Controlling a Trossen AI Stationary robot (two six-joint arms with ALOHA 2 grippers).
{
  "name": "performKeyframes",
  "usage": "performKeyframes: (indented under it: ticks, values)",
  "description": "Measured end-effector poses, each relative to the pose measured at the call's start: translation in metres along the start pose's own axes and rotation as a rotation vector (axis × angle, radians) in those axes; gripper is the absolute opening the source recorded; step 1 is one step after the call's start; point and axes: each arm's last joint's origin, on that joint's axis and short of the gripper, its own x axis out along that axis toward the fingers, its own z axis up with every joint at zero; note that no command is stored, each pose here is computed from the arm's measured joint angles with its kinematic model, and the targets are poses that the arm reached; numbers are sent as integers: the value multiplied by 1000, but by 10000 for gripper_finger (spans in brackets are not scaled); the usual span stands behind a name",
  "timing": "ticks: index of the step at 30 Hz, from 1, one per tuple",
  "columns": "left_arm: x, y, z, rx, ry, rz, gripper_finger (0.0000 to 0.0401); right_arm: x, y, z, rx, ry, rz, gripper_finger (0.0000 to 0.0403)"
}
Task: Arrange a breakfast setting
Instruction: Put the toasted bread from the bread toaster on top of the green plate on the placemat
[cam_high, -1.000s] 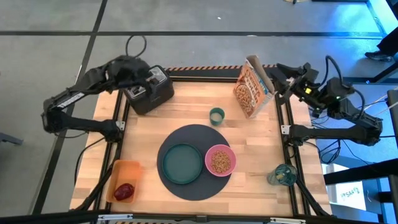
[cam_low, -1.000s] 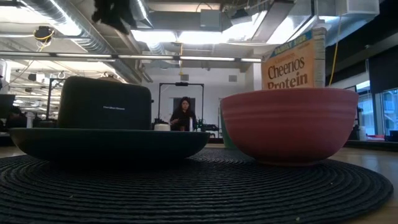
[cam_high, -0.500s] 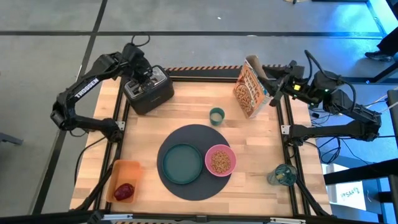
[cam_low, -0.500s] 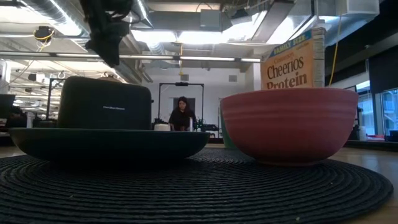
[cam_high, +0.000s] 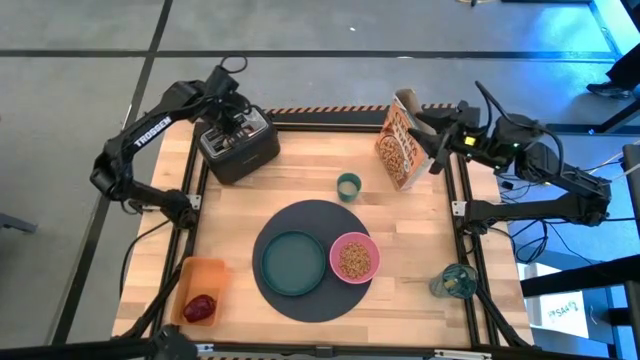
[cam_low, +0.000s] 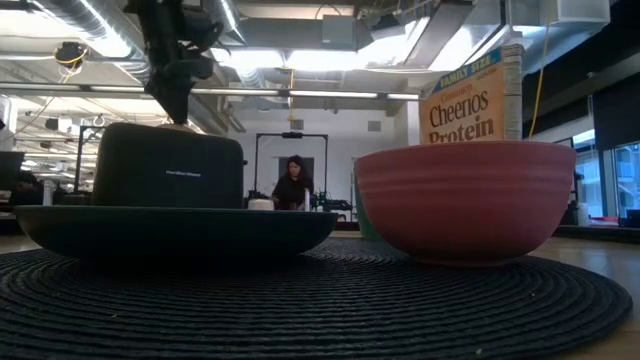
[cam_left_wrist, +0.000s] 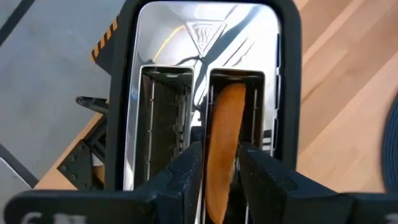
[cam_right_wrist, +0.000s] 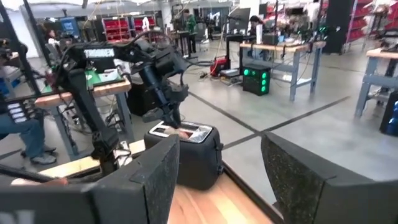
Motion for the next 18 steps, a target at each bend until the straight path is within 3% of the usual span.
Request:
performKeyframes:
  ticks: [7, 18]
  values:
    - [8, 2, 0, 10, 50, -12, 86, 0, 0, 0, 4, 4, 3, 218]
    - [26, -1, -11, 41, 129, -34, 17, 2, 0, 0, 17, -3, -23, 218]
